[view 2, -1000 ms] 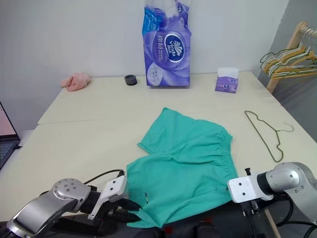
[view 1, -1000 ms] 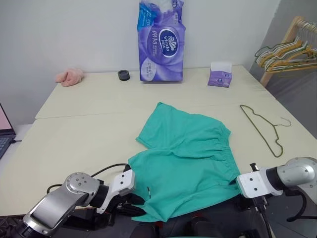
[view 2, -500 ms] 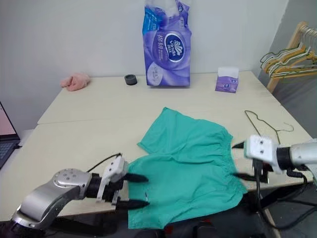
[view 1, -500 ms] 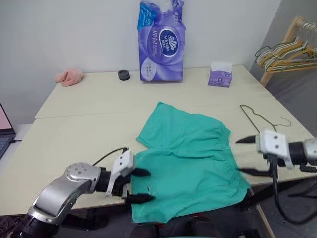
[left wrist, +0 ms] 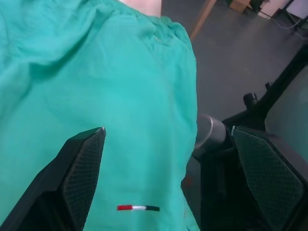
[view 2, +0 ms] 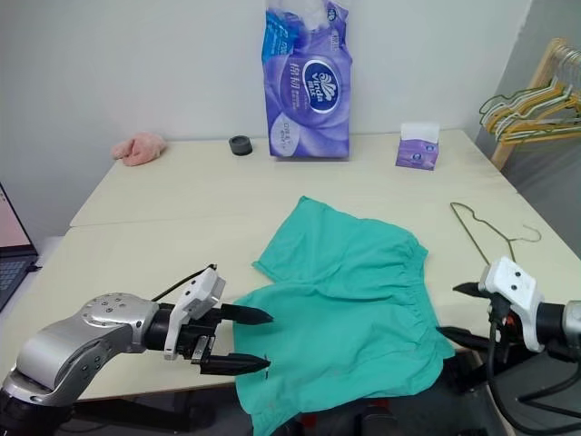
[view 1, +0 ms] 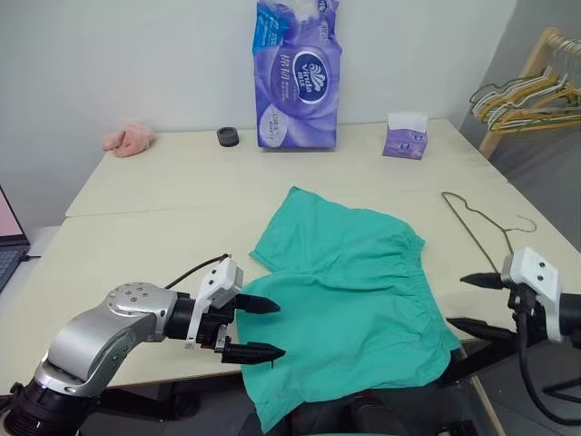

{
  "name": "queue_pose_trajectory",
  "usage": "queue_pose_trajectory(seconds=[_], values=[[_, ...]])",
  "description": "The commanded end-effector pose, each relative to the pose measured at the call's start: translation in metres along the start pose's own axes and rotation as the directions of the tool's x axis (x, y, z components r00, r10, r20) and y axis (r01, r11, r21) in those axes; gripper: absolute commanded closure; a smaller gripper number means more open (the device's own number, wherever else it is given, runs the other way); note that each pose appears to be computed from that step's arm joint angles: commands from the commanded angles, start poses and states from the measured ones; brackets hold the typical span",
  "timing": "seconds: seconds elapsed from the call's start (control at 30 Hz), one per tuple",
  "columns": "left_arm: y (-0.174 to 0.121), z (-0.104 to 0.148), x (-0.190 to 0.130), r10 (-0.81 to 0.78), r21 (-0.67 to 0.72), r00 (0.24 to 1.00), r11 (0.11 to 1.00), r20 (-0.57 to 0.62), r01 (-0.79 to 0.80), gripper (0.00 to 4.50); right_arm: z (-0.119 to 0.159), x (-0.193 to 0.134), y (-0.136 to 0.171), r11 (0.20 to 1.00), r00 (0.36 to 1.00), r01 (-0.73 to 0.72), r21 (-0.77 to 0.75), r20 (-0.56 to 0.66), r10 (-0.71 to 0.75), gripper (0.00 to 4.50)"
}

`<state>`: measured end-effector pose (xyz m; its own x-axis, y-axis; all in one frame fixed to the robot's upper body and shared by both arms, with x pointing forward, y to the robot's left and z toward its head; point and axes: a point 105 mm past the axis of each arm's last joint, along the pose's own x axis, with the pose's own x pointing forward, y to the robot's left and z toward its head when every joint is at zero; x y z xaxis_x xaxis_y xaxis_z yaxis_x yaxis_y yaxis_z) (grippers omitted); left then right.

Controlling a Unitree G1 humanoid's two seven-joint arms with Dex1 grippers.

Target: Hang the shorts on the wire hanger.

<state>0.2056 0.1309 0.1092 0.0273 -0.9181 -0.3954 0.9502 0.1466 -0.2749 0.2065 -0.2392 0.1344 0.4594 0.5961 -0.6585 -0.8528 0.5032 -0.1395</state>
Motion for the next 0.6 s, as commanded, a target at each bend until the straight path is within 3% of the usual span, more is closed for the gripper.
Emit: queue_pose_trajectory(seconds=[0.03,0.2,0.27,0.37,0.47,0.6], values=[[-0.006,0.006,0.003,-0.034,0.042,0.999,0.999,0.006,0.034,0.05,0.022,-0.011,-0.014,0.996,0.992,0.084,-0.043,0.093,-0.08,0.0],[0.016,0.039,0.02,0.097,0.165,0.981,0.978,0.168,-0.125,0.05,0.016,-0.008,-0.064,0.913,0.903,0.377,0.155,0.158,-0.4,0.0],[0.025,0.054,0.027,0.155,0.194,0.958,0.959,0.241,-0.204,0.05,0.003,-0.004,-0.077,0.86,0.866,0.453,0.235,0.112,-0.487,0.0],[0.031,0.069,0.037,0.192,0.268,0.937,0.924,0.291,-0.272,0.05,-0.028,-0.006,-0.105,0.693,0.743,0.641,0.331,-0.039,-0.668,0.0],[0.034,0.075,0.047,0.187,0.341,0.94,0.897,0.286,-0.282,0.05,-0.039,0.001,-0.114,0.643,0.721,0.656,0.395,-0.074,-0.689,0.0],[0.031,0.09,0.057,0.138,0.385,0.943,0.887,0.302,-0.253,0.05,-0.061,-0.001,-0.137,0.516,0.627,0.746,0.421,-0.182,-0.757,0.0]])
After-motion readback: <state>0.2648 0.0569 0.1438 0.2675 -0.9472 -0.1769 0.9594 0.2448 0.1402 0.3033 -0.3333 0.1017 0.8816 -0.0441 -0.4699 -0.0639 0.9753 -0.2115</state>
